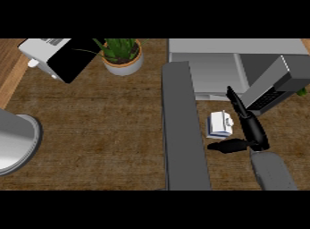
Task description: Pick up the milk, place it into the microwave and close the microwave
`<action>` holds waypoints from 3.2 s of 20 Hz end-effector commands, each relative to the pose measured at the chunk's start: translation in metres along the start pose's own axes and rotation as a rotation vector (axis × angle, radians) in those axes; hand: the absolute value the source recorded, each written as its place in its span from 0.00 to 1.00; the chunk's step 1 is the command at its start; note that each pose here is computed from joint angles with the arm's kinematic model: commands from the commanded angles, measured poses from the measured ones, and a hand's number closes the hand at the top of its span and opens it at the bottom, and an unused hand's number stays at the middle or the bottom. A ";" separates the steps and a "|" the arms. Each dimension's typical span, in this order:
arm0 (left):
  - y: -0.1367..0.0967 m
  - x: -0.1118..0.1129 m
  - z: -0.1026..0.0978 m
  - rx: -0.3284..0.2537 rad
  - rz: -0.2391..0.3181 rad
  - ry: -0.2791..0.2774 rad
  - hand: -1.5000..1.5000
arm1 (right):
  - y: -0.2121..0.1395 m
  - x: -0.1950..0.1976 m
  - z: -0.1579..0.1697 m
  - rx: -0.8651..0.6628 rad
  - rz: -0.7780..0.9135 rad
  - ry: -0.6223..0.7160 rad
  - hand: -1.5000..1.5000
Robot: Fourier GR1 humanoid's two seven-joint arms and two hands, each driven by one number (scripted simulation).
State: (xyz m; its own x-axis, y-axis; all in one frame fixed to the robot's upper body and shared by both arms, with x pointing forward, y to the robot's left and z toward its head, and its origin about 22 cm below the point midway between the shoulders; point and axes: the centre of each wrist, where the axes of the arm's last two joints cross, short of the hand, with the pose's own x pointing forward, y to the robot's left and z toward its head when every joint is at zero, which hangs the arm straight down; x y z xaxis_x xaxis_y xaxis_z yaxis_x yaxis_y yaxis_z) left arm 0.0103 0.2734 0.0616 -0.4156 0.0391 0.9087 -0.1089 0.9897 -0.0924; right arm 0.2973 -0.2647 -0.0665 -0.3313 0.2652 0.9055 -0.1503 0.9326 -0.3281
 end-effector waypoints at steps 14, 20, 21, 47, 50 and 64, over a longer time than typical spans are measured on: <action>0.004 0.017 0.016 -0.008 0.012 0.016 0.00 | 0.007 -0.052 0.017 -0.014 0.139 0.031 0.00; 0.013 -0.002 0.021 0.008 0.013 0.003 0.00 | 0.010 -0.058 0.025 0.056 0.304 0.035 1.00; 0.005 0.003 0.009 -0.012 0.018 0.004 0.00 | 0.004 -0.062 0.031 0.047 0.272 0.048 1.00; 0.033 0.007 0.034 0.016 0.023 0.021 0.00 | 0.021 -0.041 -0.019 0.053 0.113 -0.185 1.00; 0.032 -0.002 0.029 0.031 0.018 0.031 0.00 | 0.013 -0.028 -0.038 0.007 0.140 -0.195 1.00; 0.045 -0.013 0.013 0.024 0.020 0.046 0.00 | 0.019 0.031 -0.131 -0.015 0.241 -0.059 1.00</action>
State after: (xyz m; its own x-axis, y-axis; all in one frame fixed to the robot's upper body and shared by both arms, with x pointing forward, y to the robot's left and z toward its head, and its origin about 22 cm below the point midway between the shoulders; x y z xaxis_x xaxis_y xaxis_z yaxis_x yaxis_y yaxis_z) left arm -0.0078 0.3129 0.0412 -0.3689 0.0709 0.9268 -0.1219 0.9848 -0.1239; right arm 0.3954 -0.2216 -0.0180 -0.4431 0.4332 0.7848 -0.0462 0.8633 -0.5026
